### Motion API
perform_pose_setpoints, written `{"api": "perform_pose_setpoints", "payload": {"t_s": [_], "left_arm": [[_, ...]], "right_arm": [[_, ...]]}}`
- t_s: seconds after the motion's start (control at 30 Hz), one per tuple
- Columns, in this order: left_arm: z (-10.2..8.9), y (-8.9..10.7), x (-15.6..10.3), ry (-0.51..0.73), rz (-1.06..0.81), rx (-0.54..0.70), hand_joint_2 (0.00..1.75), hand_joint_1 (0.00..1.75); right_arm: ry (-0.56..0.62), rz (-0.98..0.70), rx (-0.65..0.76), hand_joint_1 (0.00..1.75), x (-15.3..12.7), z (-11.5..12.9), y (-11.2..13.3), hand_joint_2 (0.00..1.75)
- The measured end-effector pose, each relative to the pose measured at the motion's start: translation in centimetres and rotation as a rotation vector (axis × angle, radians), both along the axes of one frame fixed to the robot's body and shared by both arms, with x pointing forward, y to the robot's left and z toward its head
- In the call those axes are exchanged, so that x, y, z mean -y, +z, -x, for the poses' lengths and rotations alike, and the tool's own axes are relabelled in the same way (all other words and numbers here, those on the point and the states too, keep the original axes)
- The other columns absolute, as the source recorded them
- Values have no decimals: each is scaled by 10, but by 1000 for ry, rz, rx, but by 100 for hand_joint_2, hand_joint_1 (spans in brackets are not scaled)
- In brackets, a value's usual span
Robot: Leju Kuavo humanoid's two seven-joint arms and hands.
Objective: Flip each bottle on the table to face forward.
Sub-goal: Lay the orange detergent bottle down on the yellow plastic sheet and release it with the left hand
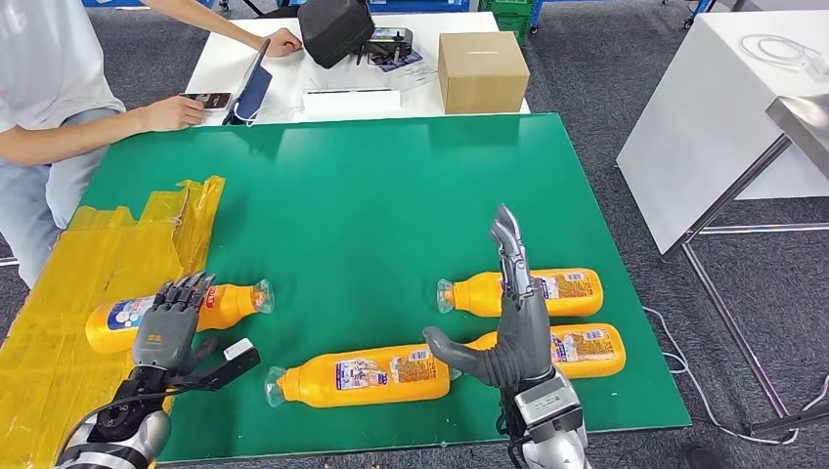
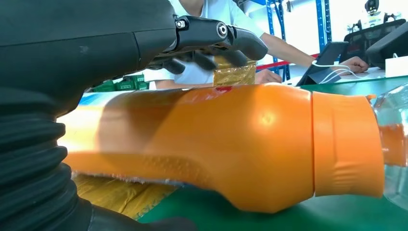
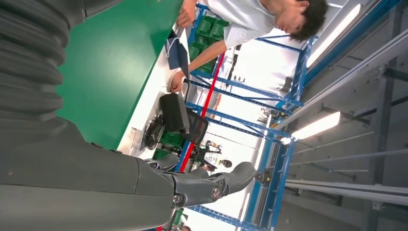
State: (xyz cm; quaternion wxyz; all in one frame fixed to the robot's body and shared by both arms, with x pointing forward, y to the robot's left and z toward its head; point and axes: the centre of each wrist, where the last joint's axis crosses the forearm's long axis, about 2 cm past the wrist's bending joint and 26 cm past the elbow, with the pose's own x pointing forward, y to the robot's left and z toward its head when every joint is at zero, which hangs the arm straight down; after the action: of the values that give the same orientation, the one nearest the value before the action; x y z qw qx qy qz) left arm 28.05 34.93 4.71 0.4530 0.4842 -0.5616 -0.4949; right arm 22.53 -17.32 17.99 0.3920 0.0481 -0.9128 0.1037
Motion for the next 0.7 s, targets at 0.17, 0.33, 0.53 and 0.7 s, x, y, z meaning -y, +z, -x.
{"api": "perform_pose_setpoints", "payload": {"t_s": [0.17, 0.33, 0.53, 0.7], "left_arm": [[0, 0, -1, 6, 2, 9, 175, 0], [2, -1, -2, 8, 3, 15, 175, 0], [5, -2, -3, -7, 29, 23, 175, 0], [27, -3, 8, -87, 287, 85, 175, 0]], "right_arm": [[0, 12, -7, 0, 0, -1, -1, 175], [1, 25, -16, 0, -1, -1, -2, 175], [1, 49, -20, 0, -1, -1, -3, 175], [-18, 203, -22, 0, -1, 1, -8, 175]]}}
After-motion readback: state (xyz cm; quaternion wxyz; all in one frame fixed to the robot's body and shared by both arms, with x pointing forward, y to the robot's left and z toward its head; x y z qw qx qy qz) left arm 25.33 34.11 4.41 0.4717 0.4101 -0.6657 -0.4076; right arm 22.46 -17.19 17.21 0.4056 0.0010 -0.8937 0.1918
